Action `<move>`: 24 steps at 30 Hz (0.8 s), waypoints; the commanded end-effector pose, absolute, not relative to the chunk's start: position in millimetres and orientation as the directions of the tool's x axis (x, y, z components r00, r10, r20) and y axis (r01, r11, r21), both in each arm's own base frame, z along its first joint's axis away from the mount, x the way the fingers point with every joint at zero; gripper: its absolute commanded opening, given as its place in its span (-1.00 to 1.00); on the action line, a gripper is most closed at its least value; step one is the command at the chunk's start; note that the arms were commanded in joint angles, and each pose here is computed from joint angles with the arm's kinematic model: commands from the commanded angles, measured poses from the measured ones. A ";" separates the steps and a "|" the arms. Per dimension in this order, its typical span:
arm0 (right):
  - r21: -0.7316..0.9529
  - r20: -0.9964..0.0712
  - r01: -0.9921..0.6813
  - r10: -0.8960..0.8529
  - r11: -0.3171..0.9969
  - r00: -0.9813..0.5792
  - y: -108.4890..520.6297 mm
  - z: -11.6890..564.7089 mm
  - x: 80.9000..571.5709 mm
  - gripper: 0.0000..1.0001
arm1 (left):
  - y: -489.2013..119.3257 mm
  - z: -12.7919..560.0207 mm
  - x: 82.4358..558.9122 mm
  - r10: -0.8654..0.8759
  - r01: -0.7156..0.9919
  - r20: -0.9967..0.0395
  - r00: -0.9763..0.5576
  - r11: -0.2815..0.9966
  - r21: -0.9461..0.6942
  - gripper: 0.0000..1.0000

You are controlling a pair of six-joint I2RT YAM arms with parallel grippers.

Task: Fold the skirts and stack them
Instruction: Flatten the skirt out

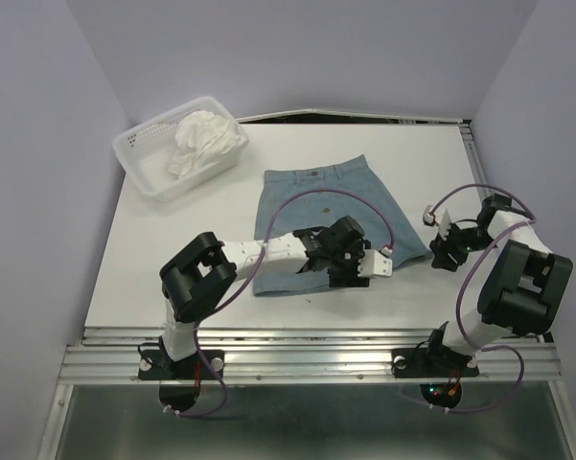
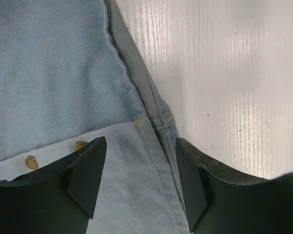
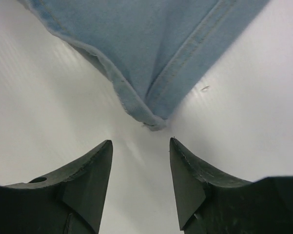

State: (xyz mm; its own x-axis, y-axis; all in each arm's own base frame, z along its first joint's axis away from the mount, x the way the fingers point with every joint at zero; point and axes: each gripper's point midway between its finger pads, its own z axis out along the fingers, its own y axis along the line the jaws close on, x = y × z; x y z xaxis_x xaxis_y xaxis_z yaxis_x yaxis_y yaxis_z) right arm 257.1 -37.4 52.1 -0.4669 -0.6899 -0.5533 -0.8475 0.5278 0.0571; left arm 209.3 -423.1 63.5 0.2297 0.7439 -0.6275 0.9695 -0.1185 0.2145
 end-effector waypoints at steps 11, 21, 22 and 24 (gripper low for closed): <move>-0.270 -0.589 -0.963 -0.789 -0.010 0.173 -47.8 48.9 296.0 0.21 | -434.5 78.6 199.8 0.677 0.967 -0.691 0.254 -0.183 0.176 0.38; -0.284 -0.582 -0.952 -0.769 -0.111 0.264 -39.2 38.4 285.6 -0.10 | -440.7 83.6 227.8 0.681 0.992 -0.721 0.127 -0.079 0.101 0.36; -0.288 -0.577 -0.951 -0.771 -0.117 0.269 -39.7 37.5 285.9 -0.13 | -440.3 84.2 231.0 0.681 0.993 -0.723 0.118 -0.068 0.097 0.36; -0.287 -0.571 -0.949 -0.772 -0.131 0.279 -39.4 34.3 282.5 -0.18 | -440.1 91.1 241.9 0.671 0.996 -0.737 0.083 -0.031 0.084 0.36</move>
